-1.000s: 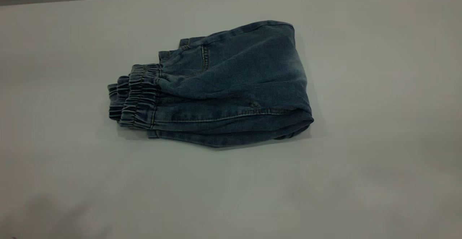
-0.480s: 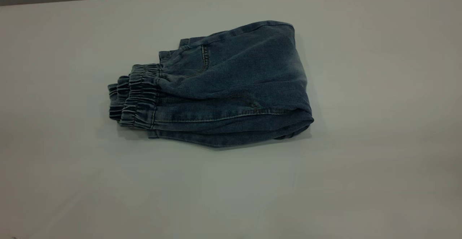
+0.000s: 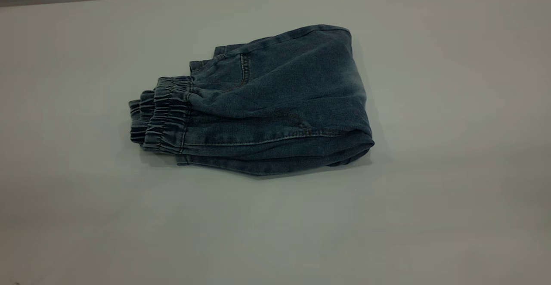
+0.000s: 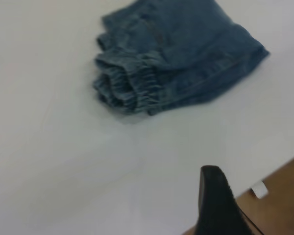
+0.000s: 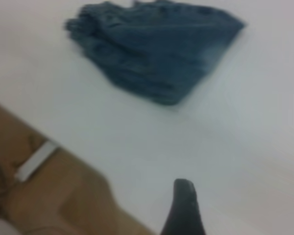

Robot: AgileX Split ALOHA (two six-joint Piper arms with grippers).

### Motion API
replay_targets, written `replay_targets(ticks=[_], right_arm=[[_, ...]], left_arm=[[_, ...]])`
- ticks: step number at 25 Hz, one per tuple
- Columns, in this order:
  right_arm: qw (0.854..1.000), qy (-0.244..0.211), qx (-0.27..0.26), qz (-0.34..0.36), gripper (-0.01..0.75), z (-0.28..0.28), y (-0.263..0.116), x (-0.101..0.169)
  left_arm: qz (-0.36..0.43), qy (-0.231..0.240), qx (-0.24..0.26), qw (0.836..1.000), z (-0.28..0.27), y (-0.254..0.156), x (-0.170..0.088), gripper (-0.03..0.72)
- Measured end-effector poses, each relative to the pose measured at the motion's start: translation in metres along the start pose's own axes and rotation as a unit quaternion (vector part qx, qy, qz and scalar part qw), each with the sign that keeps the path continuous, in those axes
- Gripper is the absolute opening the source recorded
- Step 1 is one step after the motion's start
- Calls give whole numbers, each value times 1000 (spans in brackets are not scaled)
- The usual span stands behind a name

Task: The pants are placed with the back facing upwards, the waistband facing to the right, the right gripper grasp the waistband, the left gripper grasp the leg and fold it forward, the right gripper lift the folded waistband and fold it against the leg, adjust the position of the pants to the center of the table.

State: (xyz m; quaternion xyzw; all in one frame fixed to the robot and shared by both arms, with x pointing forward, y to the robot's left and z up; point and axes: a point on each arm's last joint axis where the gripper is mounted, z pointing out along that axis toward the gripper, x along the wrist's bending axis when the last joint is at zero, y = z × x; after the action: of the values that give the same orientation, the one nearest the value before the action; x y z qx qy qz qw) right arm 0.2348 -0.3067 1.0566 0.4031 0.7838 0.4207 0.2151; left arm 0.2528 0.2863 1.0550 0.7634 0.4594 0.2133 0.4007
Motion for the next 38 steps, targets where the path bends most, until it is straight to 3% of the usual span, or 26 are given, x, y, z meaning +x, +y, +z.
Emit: replay_targets(ticks=[18, 24, 31, 34, 38], right_arm=[[1000, -7, 0, 7, 479, 0, 0, 0], [992, -101, 0, 71, 479, 0, 0, 2], [957, -242, -20, 158, 479, -4, -3, 8], [946, -272, -26, 175, 479, -5, -4, 10], [944, -276, -23, 177, 479, -5, -4, 10]], left_arm=[[-2, 8, 6, 1000, 1, -4, 2, 359], [-10, 19, -4, 1000, -1, -5, 2, 359], [-58, 87, -7, 995, -1, -5, 5, 359], [-83, 121, -9, 989, -1, -5, 6, 359], [-102, 147, -10, 984, -1, -5, 7, 359]])
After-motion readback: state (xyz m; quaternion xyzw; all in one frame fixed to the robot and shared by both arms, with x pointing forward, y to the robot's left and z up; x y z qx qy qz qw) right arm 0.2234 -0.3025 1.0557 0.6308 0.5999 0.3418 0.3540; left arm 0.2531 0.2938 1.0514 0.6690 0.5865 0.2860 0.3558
